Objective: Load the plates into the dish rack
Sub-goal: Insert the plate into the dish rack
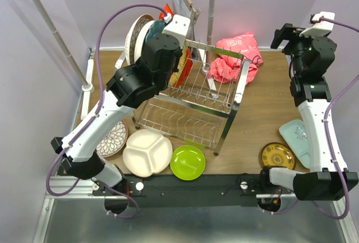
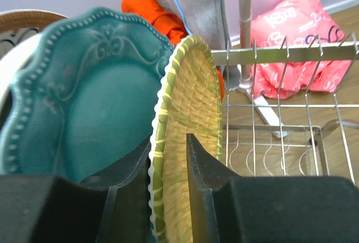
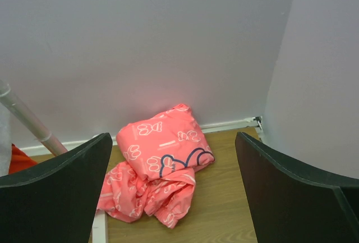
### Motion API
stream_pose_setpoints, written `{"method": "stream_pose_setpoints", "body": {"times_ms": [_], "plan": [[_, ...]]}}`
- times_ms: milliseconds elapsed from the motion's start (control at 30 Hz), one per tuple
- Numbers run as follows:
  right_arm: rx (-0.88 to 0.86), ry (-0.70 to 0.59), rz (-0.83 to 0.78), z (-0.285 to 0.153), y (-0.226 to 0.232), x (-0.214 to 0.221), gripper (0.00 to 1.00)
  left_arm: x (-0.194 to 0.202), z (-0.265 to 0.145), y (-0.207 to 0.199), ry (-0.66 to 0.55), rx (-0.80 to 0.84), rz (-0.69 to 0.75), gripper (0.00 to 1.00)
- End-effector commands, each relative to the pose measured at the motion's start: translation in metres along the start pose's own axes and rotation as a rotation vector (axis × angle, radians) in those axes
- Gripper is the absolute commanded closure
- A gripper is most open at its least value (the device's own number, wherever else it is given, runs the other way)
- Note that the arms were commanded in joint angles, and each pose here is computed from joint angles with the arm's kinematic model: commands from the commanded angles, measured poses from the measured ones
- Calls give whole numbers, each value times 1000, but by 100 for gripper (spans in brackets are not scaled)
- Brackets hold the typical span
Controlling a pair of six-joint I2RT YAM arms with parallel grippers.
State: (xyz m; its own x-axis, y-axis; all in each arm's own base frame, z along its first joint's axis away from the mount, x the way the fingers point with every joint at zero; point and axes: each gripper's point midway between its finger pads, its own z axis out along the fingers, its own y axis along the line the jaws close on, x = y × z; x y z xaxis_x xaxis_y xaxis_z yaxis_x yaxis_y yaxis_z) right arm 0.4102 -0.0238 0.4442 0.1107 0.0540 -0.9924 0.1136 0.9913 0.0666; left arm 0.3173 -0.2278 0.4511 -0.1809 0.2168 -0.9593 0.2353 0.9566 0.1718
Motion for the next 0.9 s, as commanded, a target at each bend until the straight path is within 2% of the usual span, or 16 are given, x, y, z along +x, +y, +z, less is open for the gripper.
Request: {"method": "stream_pose_setpoints", "body": {"times_ms": [0,400,667,867], "plan": [[-13,4,15,-6,1,-4,0,-21,-9,11,-47,-26,-47,59],[-45,32,-1,-7,6,5,0,-70,-35,26,-192,13,-155,42],[-71,69,-20,-9,9,16,0,-88,-51,35,-267,36,-209,38],[-119,139,-29,-14,16,35,0,-104,-67,34,-358,112,-250,33]]}}
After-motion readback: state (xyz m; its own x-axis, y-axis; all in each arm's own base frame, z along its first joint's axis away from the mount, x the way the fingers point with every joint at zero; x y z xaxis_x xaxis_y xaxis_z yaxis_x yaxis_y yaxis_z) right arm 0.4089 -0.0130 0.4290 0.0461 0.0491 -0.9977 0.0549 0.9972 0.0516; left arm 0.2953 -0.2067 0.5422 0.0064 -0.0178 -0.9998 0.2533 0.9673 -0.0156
